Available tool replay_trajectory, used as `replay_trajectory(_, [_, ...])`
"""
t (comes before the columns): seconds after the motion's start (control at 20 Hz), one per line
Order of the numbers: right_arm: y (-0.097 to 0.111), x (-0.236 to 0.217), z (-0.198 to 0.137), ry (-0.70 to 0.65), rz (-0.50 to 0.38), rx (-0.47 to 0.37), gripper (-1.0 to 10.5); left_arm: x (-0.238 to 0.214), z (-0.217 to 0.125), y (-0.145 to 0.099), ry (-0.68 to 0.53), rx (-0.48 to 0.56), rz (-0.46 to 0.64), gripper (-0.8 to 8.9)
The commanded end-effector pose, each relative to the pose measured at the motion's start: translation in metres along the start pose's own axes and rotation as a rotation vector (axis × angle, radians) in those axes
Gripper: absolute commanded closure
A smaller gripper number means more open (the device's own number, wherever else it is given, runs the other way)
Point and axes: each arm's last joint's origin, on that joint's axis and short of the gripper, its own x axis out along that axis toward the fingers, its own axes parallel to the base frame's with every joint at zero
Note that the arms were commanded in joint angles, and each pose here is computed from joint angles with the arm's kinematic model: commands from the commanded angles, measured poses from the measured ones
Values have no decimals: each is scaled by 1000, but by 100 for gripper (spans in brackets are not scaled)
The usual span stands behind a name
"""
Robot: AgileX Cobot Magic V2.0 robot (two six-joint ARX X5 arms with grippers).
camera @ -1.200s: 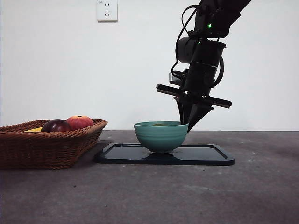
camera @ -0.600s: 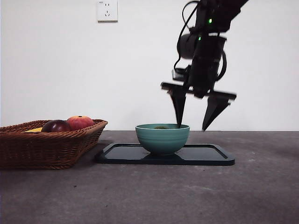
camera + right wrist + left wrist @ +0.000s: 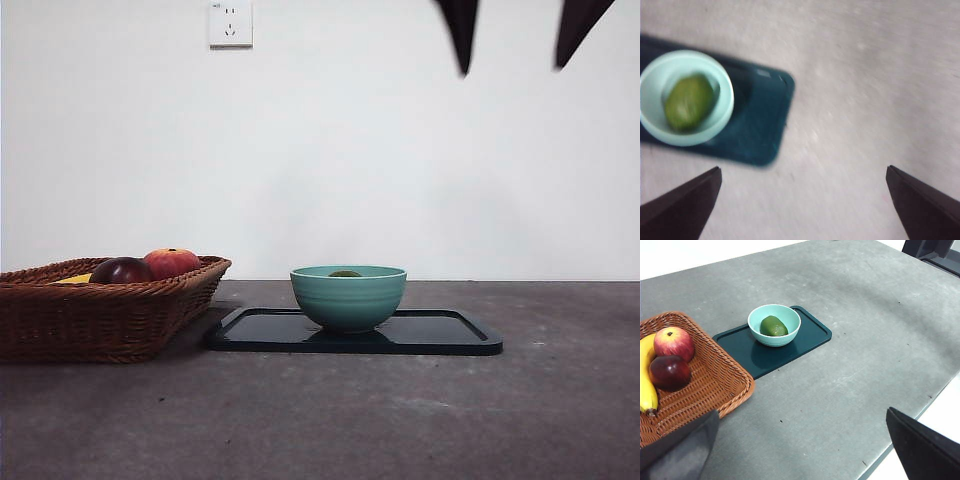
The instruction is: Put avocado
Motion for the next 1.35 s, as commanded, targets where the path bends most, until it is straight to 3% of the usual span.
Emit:
replay_trajectory(0.05, [-5,-24,-30,-35,14,-23,419,-2,3,0,-16,12,-10,221])
replay_trajectory(0.5, [-36,-76,-175,-284,195,-88,419,-2,3,0,-16,12,-10,221])
replay_trajectory(0.75, [-54,-76,-231,-334,377,-117,419,-2,3,0,-18,11,-10,221])
replay_trajectory(0.95, [-61,-75,-250,-359,412,-114,419,-2,3,0,-18,12,-10,221])
replay_trajectory(1.35, [-63,-77,-250,-385,416,-109,419,-2,3,0,-19,11,-10,237])
